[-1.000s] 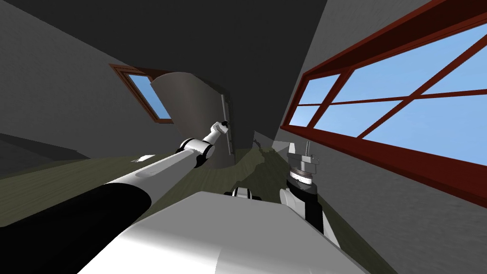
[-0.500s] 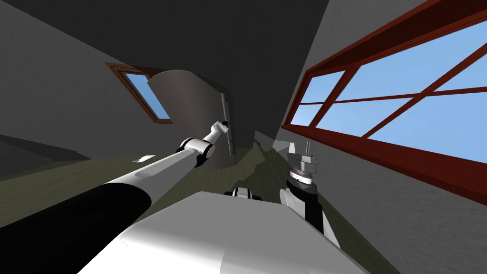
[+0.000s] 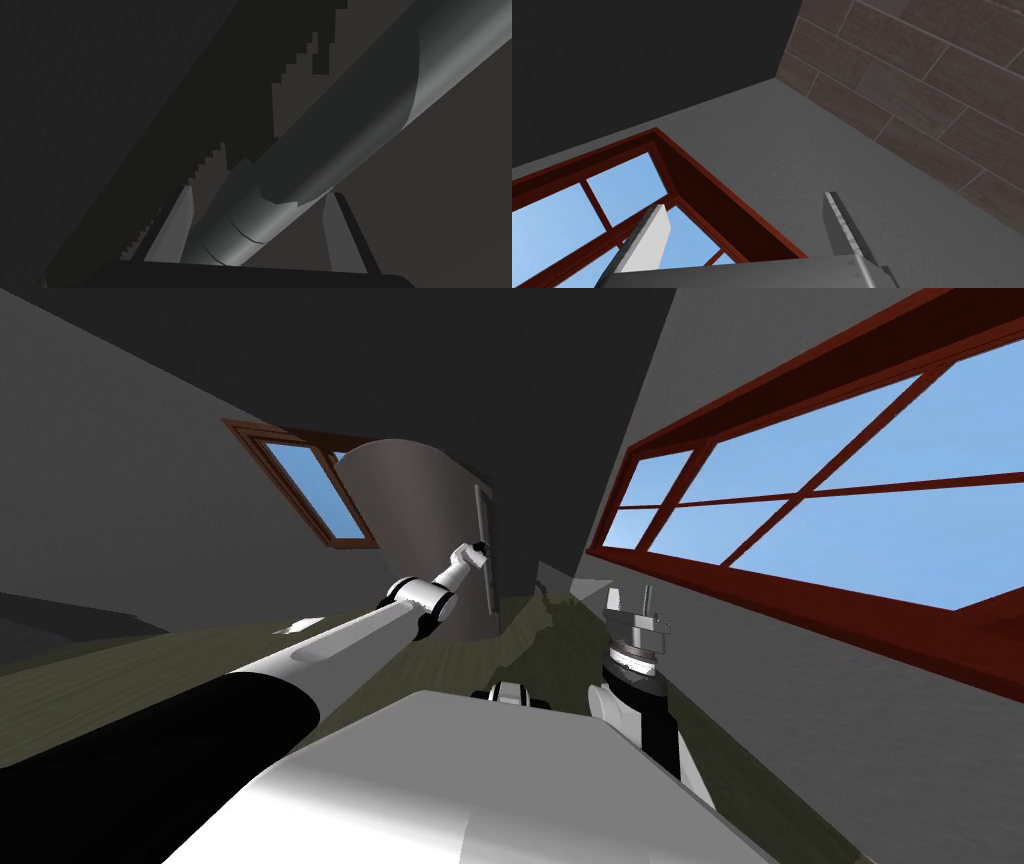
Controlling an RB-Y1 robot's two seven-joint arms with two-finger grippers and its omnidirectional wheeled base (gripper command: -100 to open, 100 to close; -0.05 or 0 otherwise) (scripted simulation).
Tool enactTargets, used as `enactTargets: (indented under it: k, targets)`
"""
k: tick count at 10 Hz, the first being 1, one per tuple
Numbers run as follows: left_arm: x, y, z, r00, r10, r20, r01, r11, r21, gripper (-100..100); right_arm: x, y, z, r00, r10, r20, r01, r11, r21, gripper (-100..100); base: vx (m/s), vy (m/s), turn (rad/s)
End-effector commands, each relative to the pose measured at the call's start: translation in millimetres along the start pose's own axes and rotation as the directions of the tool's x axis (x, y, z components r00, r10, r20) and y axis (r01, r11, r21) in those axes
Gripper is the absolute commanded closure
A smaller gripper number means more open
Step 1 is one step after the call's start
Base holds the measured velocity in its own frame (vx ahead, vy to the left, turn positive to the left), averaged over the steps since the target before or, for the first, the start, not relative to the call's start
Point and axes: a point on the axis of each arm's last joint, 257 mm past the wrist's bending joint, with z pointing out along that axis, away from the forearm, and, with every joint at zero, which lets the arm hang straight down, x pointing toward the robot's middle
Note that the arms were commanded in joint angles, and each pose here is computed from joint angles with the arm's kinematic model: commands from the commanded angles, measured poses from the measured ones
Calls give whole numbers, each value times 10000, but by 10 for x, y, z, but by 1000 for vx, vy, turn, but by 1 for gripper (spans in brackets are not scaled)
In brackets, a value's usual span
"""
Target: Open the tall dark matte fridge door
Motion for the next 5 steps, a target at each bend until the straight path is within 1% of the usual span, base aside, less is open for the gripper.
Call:
enactTargets:
  k: [1,2,3,4,5]
  targets:
    - [164,-241,-26,9996,-99,-250,108,9992,385,100,0,0,0,10000,0,1,0,10000,1,0,-201,193,-83]
    - [265,-383,-49,9992,-78,-404,102,9982,589,100,0,0,0,10000,0,1,0,10000,1,0,-235,218,-134]
    - [265,-383,-49,9992,-78,-404,102,9982,589,100,0,0,0,10000,0,0,0,10000,1,0,-180,177,-66]
    - [365,-525,-77,9984,-52,-557,97,9968,795,100,0,0,-1,10000,0,1,0,10000,2,0,-189,193,-70]
    - [372,-511,-74,9984,-49,-570,93,9970,766,100,0,0,0,10000,-1,1,1,10000,1,0,-158,175,-63]
